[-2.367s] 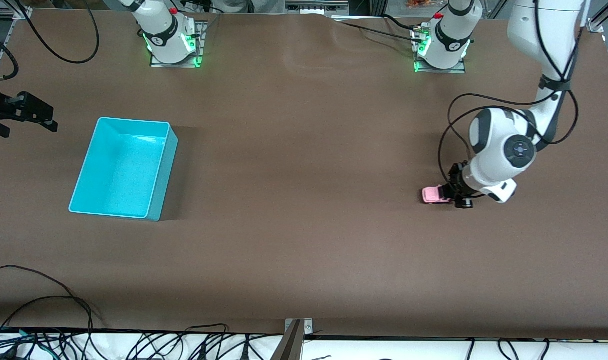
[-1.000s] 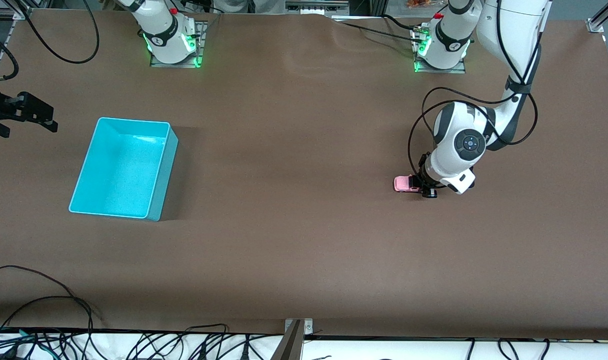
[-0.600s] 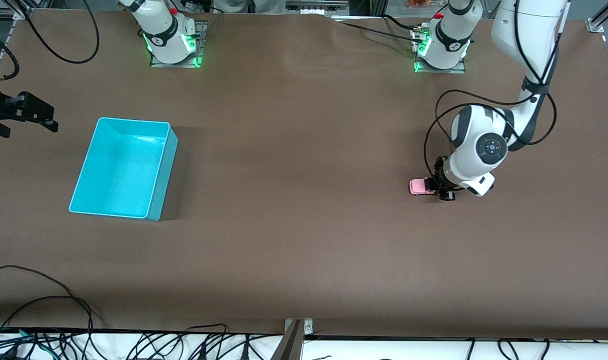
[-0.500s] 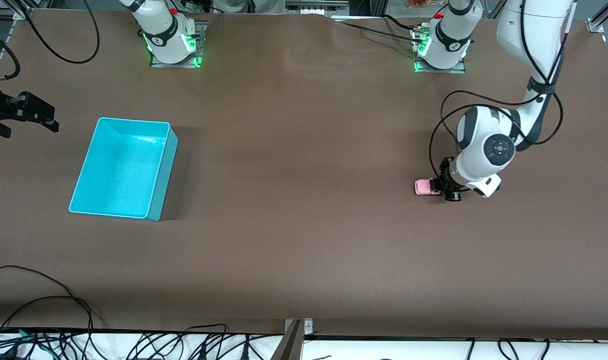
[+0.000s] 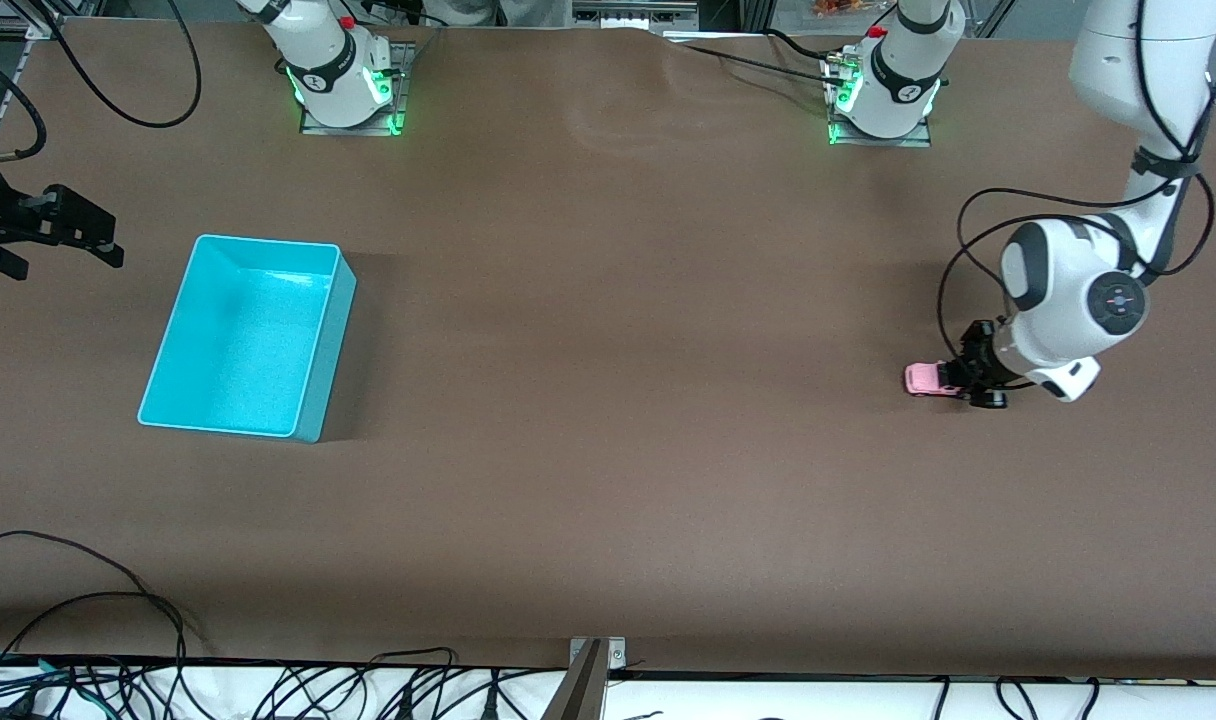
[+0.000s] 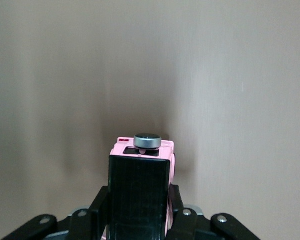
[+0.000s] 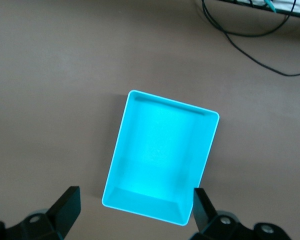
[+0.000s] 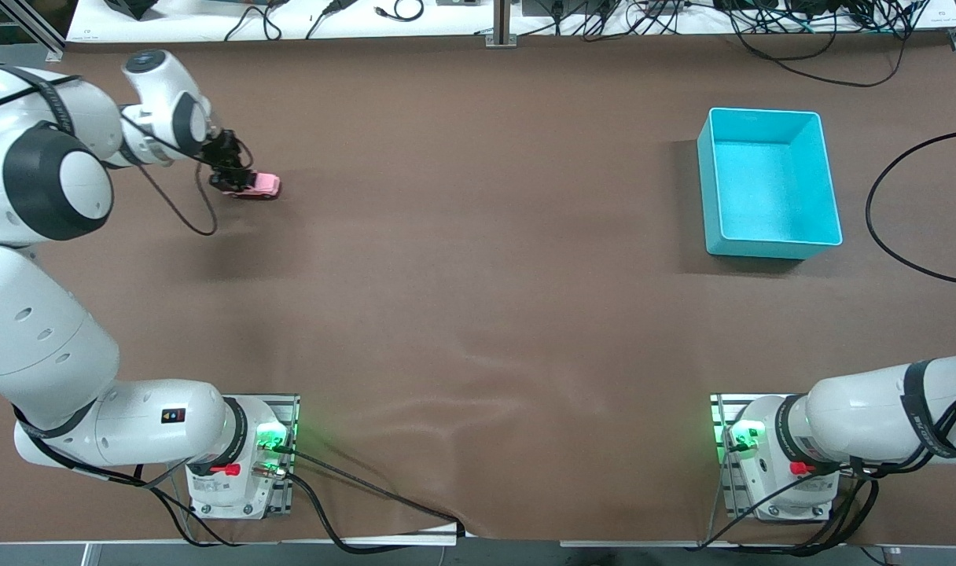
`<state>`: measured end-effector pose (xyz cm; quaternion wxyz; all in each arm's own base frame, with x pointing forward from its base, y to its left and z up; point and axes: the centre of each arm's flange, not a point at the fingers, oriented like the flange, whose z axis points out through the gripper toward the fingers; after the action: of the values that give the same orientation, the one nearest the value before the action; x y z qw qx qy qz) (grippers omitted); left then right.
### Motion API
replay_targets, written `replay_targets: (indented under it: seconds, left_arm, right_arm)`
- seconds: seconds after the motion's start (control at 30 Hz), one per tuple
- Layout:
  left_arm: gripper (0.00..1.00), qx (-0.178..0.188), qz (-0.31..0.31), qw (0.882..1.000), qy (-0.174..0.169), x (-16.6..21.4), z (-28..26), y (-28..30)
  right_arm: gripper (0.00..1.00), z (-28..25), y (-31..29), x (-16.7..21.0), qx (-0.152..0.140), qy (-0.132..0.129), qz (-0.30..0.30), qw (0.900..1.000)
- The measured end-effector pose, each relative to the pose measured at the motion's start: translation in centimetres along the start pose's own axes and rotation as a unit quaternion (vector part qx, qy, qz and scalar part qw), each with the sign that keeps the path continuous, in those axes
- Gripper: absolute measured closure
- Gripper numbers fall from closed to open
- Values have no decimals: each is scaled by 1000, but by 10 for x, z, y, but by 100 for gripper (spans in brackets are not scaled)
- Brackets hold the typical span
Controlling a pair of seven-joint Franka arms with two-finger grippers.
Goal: Wind and store pink jeep toy
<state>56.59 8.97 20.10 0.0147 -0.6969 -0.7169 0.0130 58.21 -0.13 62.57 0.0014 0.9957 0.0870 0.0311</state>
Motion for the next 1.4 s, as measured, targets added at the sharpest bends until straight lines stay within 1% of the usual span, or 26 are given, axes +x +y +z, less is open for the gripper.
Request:
replay_targets:
  seconds: [0.07, 0.17, 0.3, 0.6, 0.7, 0.73, 0.83, 0.87, 1.0, 1.17, 1.4]
  left_arm:
    - [49, -2, 1, 1000, 0, 16, 0, -2]
    - [49, -4, -2, 1000, 0, 32, 0, -3]
    - [49, -4, -1, 1000, 3, 39, 0, -4]
    - [49, -4, 1, 1000, 5, 39, 0, -4]
    - [40, -4, 5, 1000, 7, 40, 0, -4]
    - [32, -5, 9, 1000, 8, 41, 0, -3]
    - [19, -8, 18, 1000, 9, 44, -5, 0]
    - [17, -8, 21, 1000, 9, 46, -8, 1]
    - [1, 2, 40, 999, 5, 56, -26, 1]
    - [0, 14, 65, 998, -1, 70, -61, -5]
    - [0, 1, 107, 994, -1, 69, -118, -7]
  right_arm:
    - [0, -1, -2, 2, 6, 7, 0, 1000]
    - [0, -2, -6, 3, 23, 13, 1, 1000]
    - [0, -2, -8, 4, 38, 17, 2, 999]
    - [0, -2, -5, 3, 40, 16, 5, 999]
    - [0, -1, -5, 2, 41, 13, 5, 999]
    - [0, -1, -5, 2, 41, 12, 5, 999]
    - [0, -1, -5, 2, 41, 11, 6, 999]
    - [0, -1, -5, 2, 41, 11, 6, 999]
    - [0, -1, -2, 1, 41, 11, 9, 999]
    - [0, 0, 4, 0, 41, 11, 14, 999]
    - [0, 0, 6, 0, 41, 11, 15, 999]
